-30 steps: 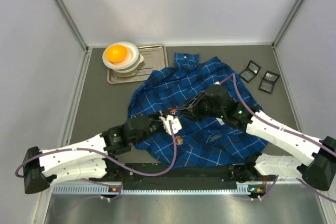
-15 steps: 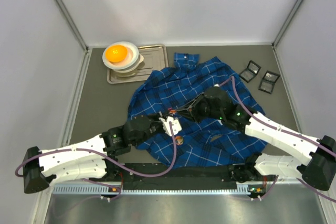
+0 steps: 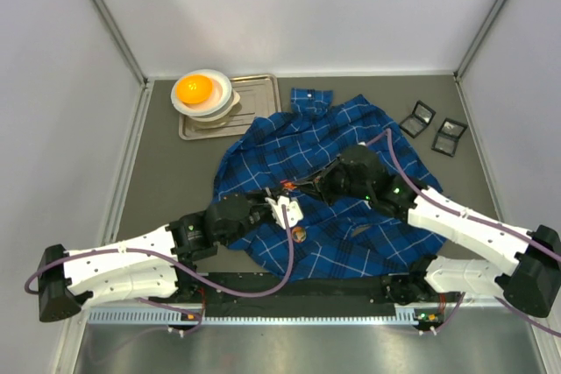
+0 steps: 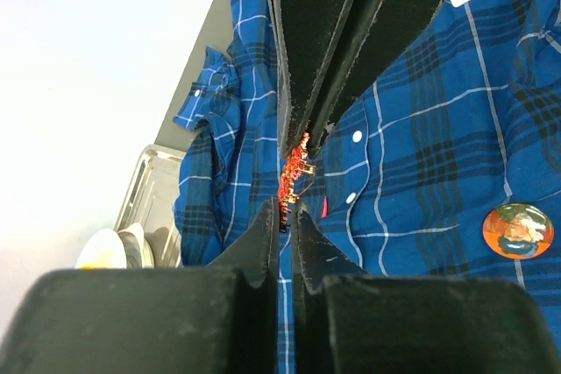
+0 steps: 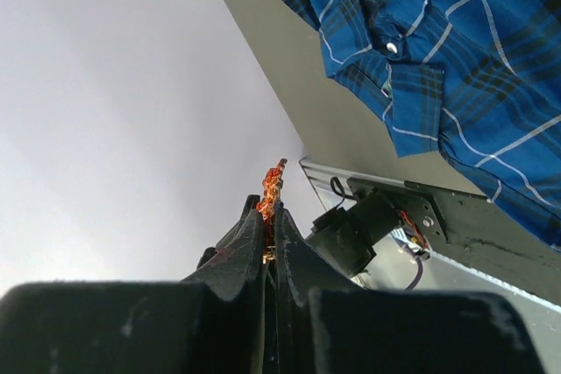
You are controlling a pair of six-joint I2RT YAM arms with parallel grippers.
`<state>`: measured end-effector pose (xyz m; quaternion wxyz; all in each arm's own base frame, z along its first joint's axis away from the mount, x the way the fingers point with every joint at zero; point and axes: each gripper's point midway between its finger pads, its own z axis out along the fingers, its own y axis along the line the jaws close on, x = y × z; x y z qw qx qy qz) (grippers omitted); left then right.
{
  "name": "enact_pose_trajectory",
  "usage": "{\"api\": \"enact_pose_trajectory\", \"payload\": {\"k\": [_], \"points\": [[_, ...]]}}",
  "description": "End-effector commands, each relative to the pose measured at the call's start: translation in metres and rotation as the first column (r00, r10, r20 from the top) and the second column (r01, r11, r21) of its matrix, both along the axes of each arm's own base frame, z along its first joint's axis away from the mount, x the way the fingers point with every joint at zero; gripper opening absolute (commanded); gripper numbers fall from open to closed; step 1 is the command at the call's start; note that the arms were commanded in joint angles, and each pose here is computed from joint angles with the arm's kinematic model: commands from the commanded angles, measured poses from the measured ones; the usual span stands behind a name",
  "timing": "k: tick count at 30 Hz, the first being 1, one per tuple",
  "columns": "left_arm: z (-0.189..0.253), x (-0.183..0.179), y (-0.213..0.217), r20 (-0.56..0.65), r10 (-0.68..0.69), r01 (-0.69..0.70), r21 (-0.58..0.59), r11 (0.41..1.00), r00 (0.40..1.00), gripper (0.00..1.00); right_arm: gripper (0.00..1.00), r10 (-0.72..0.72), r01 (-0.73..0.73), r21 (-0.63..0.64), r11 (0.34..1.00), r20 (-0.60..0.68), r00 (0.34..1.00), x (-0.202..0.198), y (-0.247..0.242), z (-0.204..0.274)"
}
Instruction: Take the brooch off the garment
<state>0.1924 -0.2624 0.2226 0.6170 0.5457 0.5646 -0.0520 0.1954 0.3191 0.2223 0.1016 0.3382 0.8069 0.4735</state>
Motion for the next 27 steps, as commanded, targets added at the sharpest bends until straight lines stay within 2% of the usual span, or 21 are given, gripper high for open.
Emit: {"api": "enact_pose_trajectory", "payload": {"k": [1, 2, 3, 7, 11, 16, 17, 18, 21, 22, 24, 25, 27], "points": [[0.023, -0.005, -0.010, 0.024, -0.034, 0.036, -0.089, 0.995, 0.999, 0.00, 0.00, -0.015, 0.015, -0.003, 1.000, 0.018, 1.000, 0.001, 0.001, -0.006], [0.025, -0.005, -0.011, 0.019, -0.034, 0.036, -0.094, 0.995, 0.999, 0.00, 0.00, -0.026, 0.025, 0.010, 1.000, 0.035, 0.999, 0.002, -0.002, -0.001], [0.023, -0.006, -0.011, 0.009, -0.039, 0.040, -0.087, 0.995, 0.999, 0.08, 0.00, -0.040, 0.040, -0.001, 0.999, 0.045, 0.998, 0.003, -0.005, -0.006], [0.026, -0.010, -0.012, -0.012, -0.055, 0.054, -0.106, 0.993, 0.998, 0.23, 0.00, -0.064, 0.059, 0.034, 0.998, 0.147, 0.987, 0.009, -0.016, 0.003], [0.030, -0.013, -0.008, -0.039, -0.049, 0.043, -0.153, 0.987, 0.998, 0.31, 0.00, -0.077, 0.081, -0.013, 0.997, 0.185, 0.980, 0.018, -0.040, -0.014], [0.039, -0.019, -0.008, -0.071, -0.067, 0.050, -0.215, 0.975, 0.995, 0.38, 0.00, -0.120, 0.134, -0.047, 0.990, 0.235, 0.965, 0.036, -0.092, -0.037], [0.043, -0.018, -0.008, -0.075, -0.065, 0.047, -0.228, 0.973, 0.995, 0.39, 0.00, -0.095, 0.122, -0.095, 0.988, 0.257, 0.962, 0.034, -0.103, -0.052], [0.044, -0.018, -0.008, -0.081, -0.065, 0.044, -0.236, 0.971, 0.995, 0.39, 0.00, -0.128, 0.160, -0.103, 0.982, 0.264, 0.956, 0.041, -0.120, -0.057], [0.039, -0.017, -0.010, -0.119, -0.060, 0.032, -0.221, 0.975, 0.991, 0.45, 0.00, -0.092, 0.145, -0.158, 0.977, 0.305, 0.948, 0.036, -0.149, -0.076], [0.037, -0.016, -0.012, -0.130, -0.058, 0.029, -0.220, 0.975, 0.990, 0.46, 0.00, -0.139, 0.199, -0.188, 0.962, 0.292, 0.946, 0.042, -0.171, -0.086], [0.037, -0.015, -0.013, -0.138, -0.052, 0.021, -0.217, 0.976, 0.989, 0.54, 0.00, -0.109, 0.197, -0.246, 0.949, 0.330, 0.938, 0.040, -0.189, -0.090], [0.035, -0.015, -0.013, -0.147, -0.048, 0.015, -0.215, 0.977, 0.988, 0.54, 0.00, -0.152, 0.249, -0.260, 0.933, 0.341, 0.928, 0.047, -0.208, -0.091], [0.038, -0.012, -0.011, -0.144, -0.028, -0.006, -0.228, 0.974, 0.989, 0.55, 0.00, -0.150, 0.267, -0.283, 0.921, 0.373, 0.915, 0.050, -0.225, -0.090]]}}
